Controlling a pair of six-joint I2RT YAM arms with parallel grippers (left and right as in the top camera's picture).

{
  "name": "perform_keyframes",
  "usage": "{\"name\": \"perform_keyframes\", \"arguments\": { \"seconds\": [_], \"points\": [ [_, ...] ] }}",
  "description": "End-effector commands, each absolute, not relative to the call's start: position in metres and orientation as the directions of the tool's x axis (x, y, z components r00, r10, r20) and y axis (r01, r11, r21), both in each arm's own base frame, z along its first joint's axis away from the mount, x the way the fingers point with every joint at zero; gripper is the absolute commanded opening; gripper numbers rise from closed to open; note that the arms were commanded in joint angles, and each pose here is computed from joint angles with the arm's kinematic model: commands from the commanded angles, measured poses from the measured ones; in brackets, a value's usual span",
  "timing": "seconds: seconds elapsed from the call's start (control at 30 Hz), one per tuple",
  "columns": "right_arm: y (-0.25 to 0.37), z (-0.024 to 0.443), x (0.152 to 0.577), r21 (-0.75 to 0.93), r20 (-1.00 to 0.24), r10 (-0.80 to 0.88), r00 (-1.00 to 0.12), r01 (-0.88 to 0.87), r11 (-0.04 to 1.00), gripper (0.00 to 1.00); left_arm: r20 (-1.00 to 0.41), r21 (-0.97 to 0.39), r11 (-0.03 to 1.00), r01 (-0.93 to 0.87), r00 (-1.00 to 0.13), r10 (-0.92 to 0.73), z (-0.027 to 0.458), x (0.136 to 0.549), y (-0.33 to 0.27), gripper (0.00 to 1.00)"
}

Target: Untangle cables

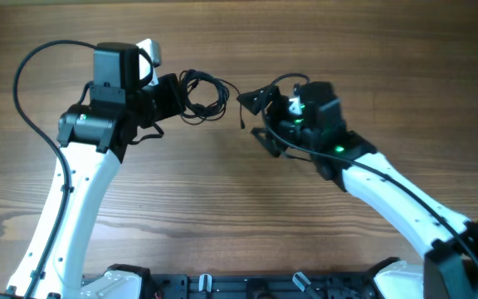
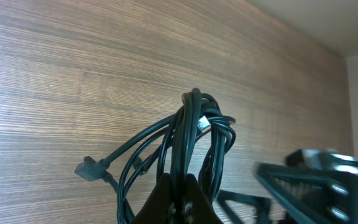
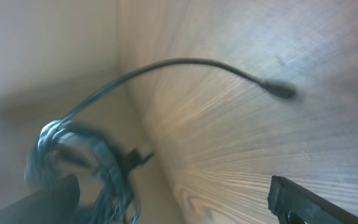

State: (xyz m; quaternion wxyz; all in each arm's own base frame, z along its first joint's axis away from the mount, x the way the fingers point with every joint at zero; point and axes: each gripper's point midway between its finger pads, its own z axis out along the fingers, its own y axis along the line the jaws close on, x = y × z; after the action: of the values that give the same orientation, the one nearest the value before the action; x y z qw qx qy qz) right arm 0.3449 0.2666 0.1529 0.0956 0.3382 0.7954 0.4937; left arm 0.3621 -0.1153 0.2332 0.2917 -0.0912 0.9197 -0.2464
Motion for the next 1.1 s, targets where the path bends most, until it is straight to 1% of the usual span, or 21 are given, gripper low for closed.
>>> {"name": "perform_keyframes", "arguments": {
  "seconds": [0.0, 0.07, 0.17, 0.23, 0.27, 0.3, 0.33, 0.37, 0.4, 0.43, 0.47, 0.53, 0.57, 0.6, 0.63, 0.67, 0.73, 0.8, 0.9, 0.97, 1.07],
  "points": [
    [0.266, 0.13, 0.365, 0.77, 0.357, 0.764, -0.538, 0.632, 0.086, 0.97, -0.502, -0.524, 0.852, 0.013, -0.812, -0.297, 0.244, 0.358, -0.13, 0.04],
    [0.267, 0.116, 0.372, 0.751, 0.387, 0.778, -0.495, 0.659, 0.046, 0.94, -0.505, -0.521, 0.852, 0.041, -0.82, -0.269, 0.244, 0.354, -0.141, 0.04],
    [0.257, 0.102, 0.382, 0.715, 0.412, 0.829, -0.379, 0.698, -0.037, 0.91, -0.477, -0.512, 0.858, 0.032, -0.842, -0.253, 0.238, 0.345, -0.142, 0.04],
    [0.264, 0.115, 0.387, 0.75, 0.421, 0.805, -0.418, 0.66, -0.05, 0.91, -0.473, -0.502, 0.865, 0.024, -0.844, -0.251, 0.235, 0.344, -0.14, 0.04],
    [0.272, 0.12, 0.382, 0.75, 0.444, 0.768, -0.462, 0.661, -0.036, 0.91, -0.49, -0.479, 0.878, 0.008, -0.832, -0.26, 0.235, 0.348, -0.135, 0.04],
    [0.278, 0.121, 0.376, 0.767, 0.419, 0.739, -0.527, 0.641, 0.022, 0.95, -0.518, -0.442, 0.897, -0.019, -0.81, -0.273, 0.235, 0.354, -0.125, 0.04],
    [0.284, 0.121, 0.37, 0.801, 0.359, 0.699, -0.619, 0.589, 0.11, 1.0, -0.543, -0.408, 0.911, -0.052, -0.789, -0.288, 0.235, 0.359, -0.116, 0.04],
    [0.291, 0.123, 0.361, 0.823, 0.323, 0.637, -0.7, 0.54, 0.176, 1.0, -0.548, -0.391, 0.911, -0.129, -0.763, -0.343, 0.234, 0.362, -0.104, 0.04],
    [0.296, 0.123, 0.352, 0.823, 0.326, 0.593, -0.736, 0.53, 0.205, 1.0, -0.548, -0.383, 0.902, -0.201, -0.736, -0.397, 0.233, 0.364, -0.094, 0.04],
    [0.301, 0.119, 0.337, 0.796, 0.378, 0.535, -0.756, 0.56, 0.23, 1.0, -0.551, -0.381, 0.886, -0.265, -0.704, -0.448, 0.233, 0.367, -0.086, 0.04],
    [0.301, 0.115, 0.331, 0.778, 0.398, 0.523, -0.753, 0.579, 0.242, 1.0, -0.546, -0.39, 0.872, -0.295, -0.688, -0.477, 0.233, 0.367, -0.083, 0.04],
    [0.293, 0.108, 0.338, 0.749, 0.41, 0.593, -0.693, 0.627, 0.215, 1.0, -0.537, -0.4, 0.864, -0.306, -0.686, -0.491, 0.232, 0.368, -0.085, 0.04],
    [0.285, 0.105, 0.35, 0.728, 0.422, 0.674, -0.606, 0.67, 0.147, 0.97, -0.528, -0.396, 0.865, -0.307, -0.695, -0.488, 0.229, 0.367, -0.086, 0.04],
    [0.281, 0.103, 0.356, 0.707, 0.446, 0.711, -0.544, 0.701, 0.092, 0.91, -0.513, -0.394, 0.866, -0.308, -0.708, -0.485, 0.226, 0.365, -0.087, 0.04],
    [0.279, 0.104, 0.36, 0.683, 0.486, 0.726, -0.487, 0.73, 0.032, 0.9, -0.497, -0.389, 0.867, -0.311, -0.722, -0.481, 0.222, 0.362, -0.088, 0.04],
    [0.28, 0.11, 0.364, 0.68, 0.512, 0.725, -0.461, 0.733, -0.014, 0.9, -0.484, -0.388, 0.867, -0.312, -0.732, -0.479, 0.219, 0.359, -0.089, 0.04],
    [0.284, 0.123, 0.376, 0.734, 0.49, 0.731, -0.476, 0.677, -0.051, 0.9, -0.471, -0.395, 0.866, -0.306, -0.742, -0.477, 0.218, 0.357, -0.092, 0.04],
    [0.284, 0.124, 0.379, 0.747, 0.472, 0.747, -0.468, 0.662, -0.058, 0.9, -0.443, -0.433, 0.858, -0.278, -0.763, -0.47, 0.219, 0.355, -0.102, 0.04],
    [0.285, 0.123, 0.378, 0.747, 0.469, 0.749, -0.467, 0.662, -0.055, 0.8, -0.4, -0.483, 0.842, -0.241, -0.795, -0.457, 0.22, 0.351, -0.116, 0.04],
    [0.281, 0.123, 0.382, 0.753, 0.457, 0.766, -0.451, 0.655, -0.064, 0.8, -0.392, -0.491, 0.84, -0.231, -0.803, -0.45, 0.22, 0.349, -0.12, 0.04],
    [0.278, 0.123, 0.385, 0.759, 0.447, 0.78, -0.438, 0.647, -0.072, 0.74, -0.392, -0.491, 0.849, -0.193, -0.821, -0.414, 0.22, 0.344, -0.135, 0.04]
  ]
}}
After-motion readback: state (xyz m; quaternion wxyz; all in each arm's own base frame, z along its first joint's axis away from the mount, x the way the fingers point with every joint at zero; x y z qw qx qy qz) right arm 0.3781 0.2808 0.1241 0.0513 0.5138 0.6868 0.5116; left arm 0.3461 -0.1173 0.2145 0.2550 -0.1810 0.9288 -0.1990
